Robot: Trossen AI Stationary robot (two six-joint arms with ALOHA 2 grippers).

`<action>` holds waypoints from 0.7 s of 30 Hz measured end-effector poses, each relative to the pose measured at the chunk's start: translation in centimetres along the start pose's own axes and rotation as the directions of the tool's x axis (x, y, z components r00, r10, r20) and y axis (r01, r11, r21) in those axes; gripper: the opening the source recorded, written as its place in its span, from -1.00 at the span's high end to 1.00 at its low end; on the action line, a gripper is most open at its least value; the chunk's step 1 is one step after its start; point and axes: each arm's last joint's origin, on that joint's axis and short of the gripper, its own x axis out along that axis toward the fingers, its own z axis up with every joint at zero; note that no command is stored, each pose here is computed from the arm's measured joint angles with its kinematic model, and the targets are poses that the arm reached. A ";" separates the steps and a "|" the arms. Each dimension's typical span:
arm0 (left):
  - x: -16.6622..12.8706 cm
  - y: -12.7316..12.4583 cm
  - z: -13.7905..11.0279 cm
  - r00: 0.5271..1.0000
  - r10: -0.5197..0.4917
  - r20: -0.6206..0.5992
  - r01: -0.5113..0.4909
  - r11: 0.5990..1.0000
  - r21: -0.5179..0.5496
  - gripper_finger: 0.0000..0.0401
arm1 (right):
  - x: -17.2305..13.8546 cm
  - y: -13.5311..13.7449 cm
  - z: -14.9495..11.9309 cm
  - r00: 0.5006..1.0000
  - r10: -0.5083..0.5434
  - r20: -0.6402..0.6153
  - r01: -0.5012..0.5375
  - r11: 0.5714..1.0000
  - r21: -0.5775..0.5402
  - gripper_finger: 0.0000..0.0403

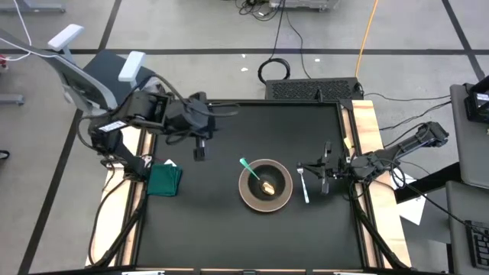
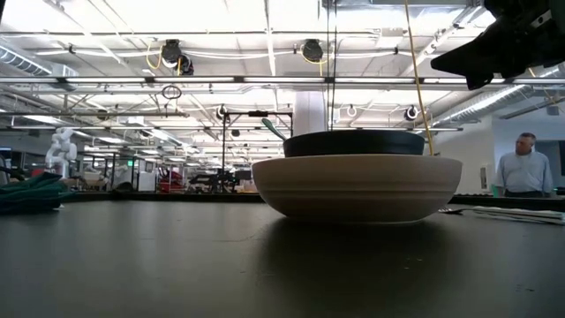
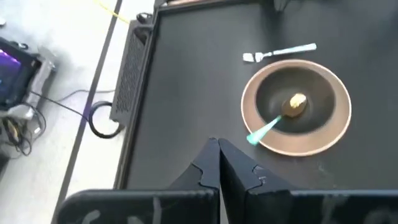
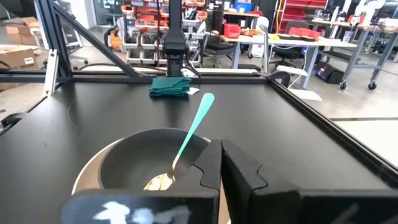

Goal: Set table place
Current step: Return to Home Position

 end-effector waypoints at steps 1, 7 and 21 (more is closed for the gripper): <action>0.0 0.2 -0.3 1.000 0.003 -0.007 -0.003 1.000 -0.009 0.99 | 0.0 0.0 0.0 1.000 0.000 -0.002 0.000 1.000 0.001 1.00; 0.3 0.7 -2.5 1.000 0.003 -0.002 -0.003 0.999 -0.048 0.99 | 0.1 0.1 -0.1 1.000 0.004 -0.010 -0.004 1.000 -0.001 1.00; 2.6 -0.7 -7.8 0.843 -0.291 0.451 0.306 0.951 0.042 0.99 | 0.1 0.1 -0.1 1.000 0.004 -0.006 -0.004 1.000 0.001 1.00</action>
